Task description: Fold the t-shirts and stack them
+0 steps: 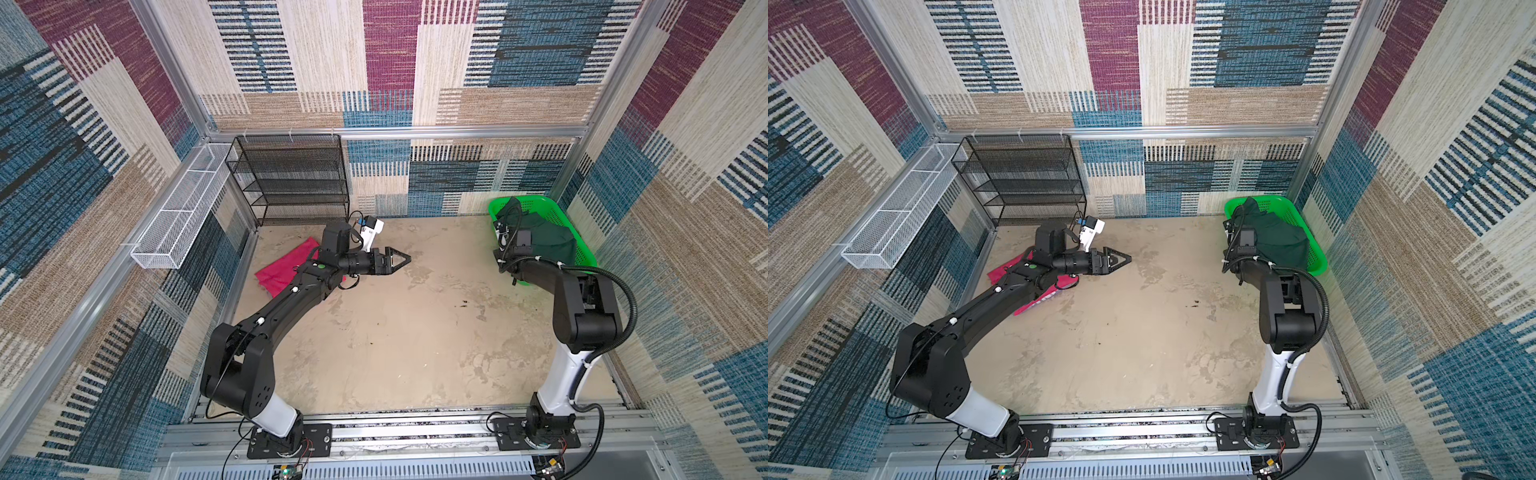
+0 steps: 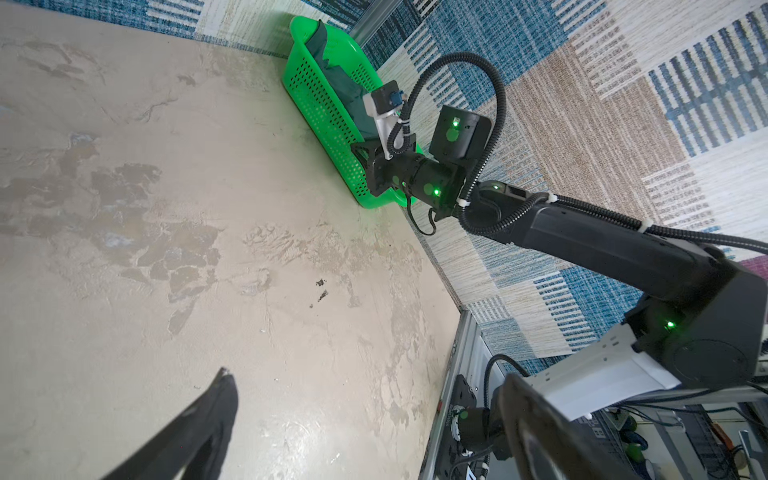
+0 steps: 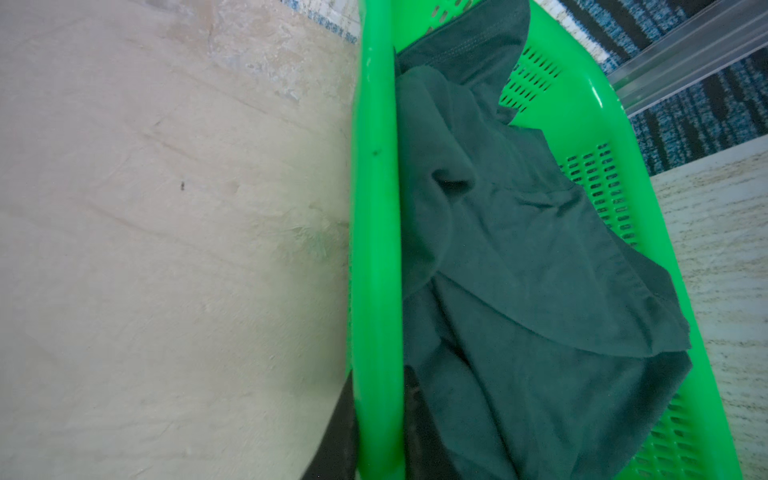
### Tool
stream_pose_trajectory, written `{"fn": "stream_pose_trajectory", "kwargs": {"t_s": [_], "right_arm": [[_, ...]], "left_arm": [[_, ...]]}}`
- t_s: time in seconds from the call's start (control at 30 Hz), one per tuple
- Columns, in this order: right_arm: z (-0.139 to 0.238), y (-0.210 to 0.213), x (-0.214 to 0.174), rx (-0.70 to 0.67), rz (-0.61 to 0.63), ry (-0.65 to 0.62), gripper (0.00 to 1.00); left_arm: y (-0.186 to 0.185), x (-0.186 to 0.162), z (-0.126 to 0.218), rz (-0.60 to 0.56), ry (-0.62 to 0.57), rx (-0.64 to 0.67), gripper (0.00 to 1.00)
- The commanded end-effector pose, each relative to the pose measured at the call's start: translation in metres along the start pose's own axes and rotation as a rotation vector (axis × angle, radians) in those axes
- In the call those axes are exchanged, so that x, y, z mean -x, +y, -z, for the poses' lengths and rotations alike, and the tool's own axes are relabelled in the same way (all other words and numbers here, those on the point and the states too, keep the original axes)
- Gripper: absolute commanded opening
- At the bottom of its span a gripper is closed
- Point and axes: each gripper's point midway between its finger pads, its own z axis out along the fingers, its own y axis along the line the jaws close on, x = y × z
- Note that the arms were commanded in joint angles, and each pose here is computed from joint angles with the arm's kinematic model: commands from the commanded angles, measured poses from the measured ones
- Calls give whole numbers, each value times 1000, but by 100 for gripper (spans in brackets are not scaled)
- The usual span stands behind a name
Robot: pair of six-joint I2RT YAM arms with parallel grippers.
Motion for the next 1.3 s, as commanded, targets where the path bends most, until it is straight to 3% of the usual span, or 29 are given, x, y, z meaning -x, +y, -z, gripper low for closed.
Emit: {"fn": "stream_pose_trajectory", "kwargs": {"t_s": [0.0, 0.1, 0.3, 0.53, 0.83, 1.07, 1.27], "right_arm": [[-9, 1, 12, 4, -41, -40, 1], [-10, 2, 13, 18, -68, -39, 5], [12, -12, 39, 18, -157, -114, 46], [39, -39, 68, 20, -319, -201, 76], [-10, -89, 15, 52, -674, 25, 69], [-32, -94, -14, 71, -741, 86, 68], [-51, -92, -37, 84, -776, 150, 62]], "left_arm": [[1, 1, 0, -35, -8, -2, 98], [1, 0, -3, -21, 3, -15, 99], [2, -1, -4, -19, 8, -18, 98], [8, -4, -8, -6, 14, -8, 99], [3, -2, -5, -34, -2, -1, 99], [19, 6, 11, -99, -90, 198, 98], [13, 11, 16, -124, -110, 201, 99]]}}
